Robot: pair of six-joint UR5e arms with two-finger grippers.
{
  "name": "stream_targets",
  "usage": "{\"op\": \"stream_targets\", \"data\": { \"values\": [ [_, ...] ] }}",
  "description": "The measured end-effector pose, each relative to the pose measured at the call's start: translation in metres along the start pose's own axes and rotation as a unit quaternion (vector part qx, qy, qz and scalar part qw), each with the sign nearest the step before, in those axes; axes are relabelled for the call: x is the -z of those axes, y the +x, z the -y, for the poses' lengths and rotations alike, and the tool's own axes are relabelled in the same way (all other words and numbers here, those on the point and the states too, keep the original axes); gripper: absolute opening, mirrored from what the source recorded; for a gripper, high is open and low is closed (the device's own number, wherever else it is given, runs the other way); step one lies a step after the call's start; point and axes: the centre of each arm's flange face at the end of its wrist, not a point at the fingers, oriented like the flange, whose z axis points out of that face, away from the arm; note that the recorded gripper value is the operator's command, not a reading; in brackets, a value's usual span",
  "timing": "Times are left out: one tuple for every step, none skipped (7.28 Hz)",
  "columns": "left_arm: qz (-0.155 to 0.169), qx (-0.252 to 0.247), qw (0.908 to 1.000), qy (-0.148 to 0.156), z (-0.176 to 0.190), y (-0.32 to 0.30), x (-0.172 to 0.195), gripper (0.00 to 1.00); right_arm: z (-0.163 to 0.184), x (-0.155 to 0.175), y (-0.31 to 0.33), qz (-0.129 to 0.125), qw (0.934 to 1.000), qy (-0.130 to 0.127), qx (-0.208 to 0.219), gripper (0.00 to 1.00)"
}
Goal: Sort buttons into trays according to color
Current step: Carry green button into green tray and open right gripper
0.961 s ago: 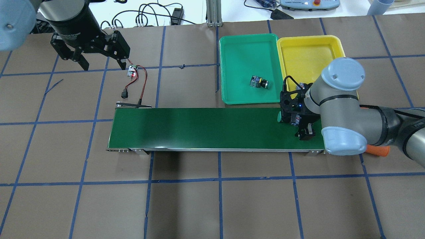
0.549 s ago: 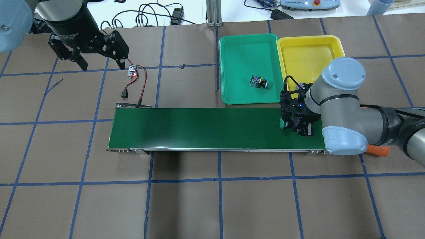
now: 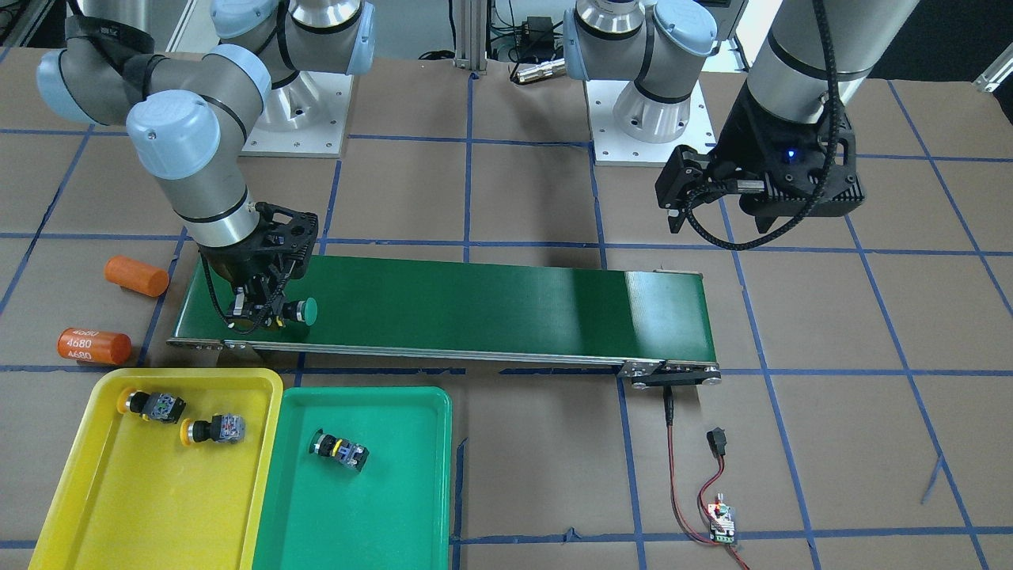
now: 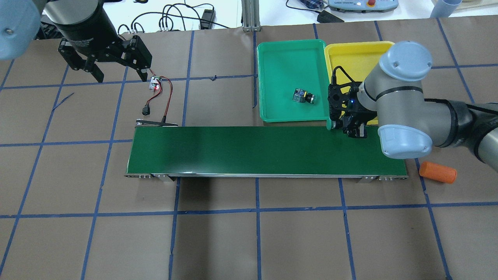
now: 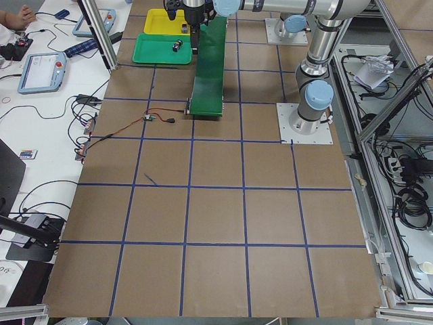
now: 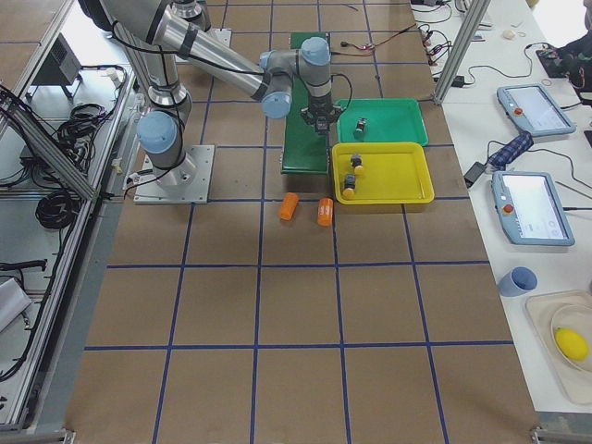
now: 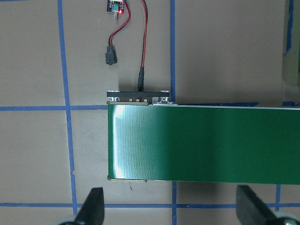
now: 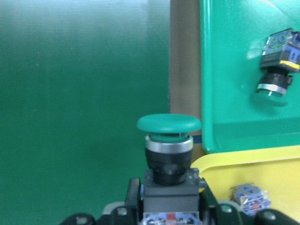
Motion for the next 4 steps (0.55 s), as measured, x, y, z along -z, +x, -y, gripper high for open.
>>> {"op": "stream_targets", "data": {
  "values": [
    [0.0, 0.0, 1.0, -0.001, 0.001, 0.0, -0.001, 1.0, 0.015, -0.002, 0.024, -0.006, 0.9999, 0.001, 0.015, 0.22],
    [0.0, 0.0, 1.0, -0.002, 0.001, 0.0, -0.002, 1.0, 0.04, -0.008, 0.045, -0.011, 0.9994, 0.005, 0.032, 0.22],
    [-0.001, 0.0, 1.0, -0.002, 0.001, 0.0, -0.002, 1.0, 0.068, -0.017, 0.061, -0.013, 0.999, 0.009, 0.043, 0.23],
    [-0.001, 0.0, 1.0, -0.002, 0.001, 0.001, -0.002, 1.0, 0.097, -0.025, 0.071, -0.014, 0.9986, 0.014, 0.049, 0.24]
  ]
}}
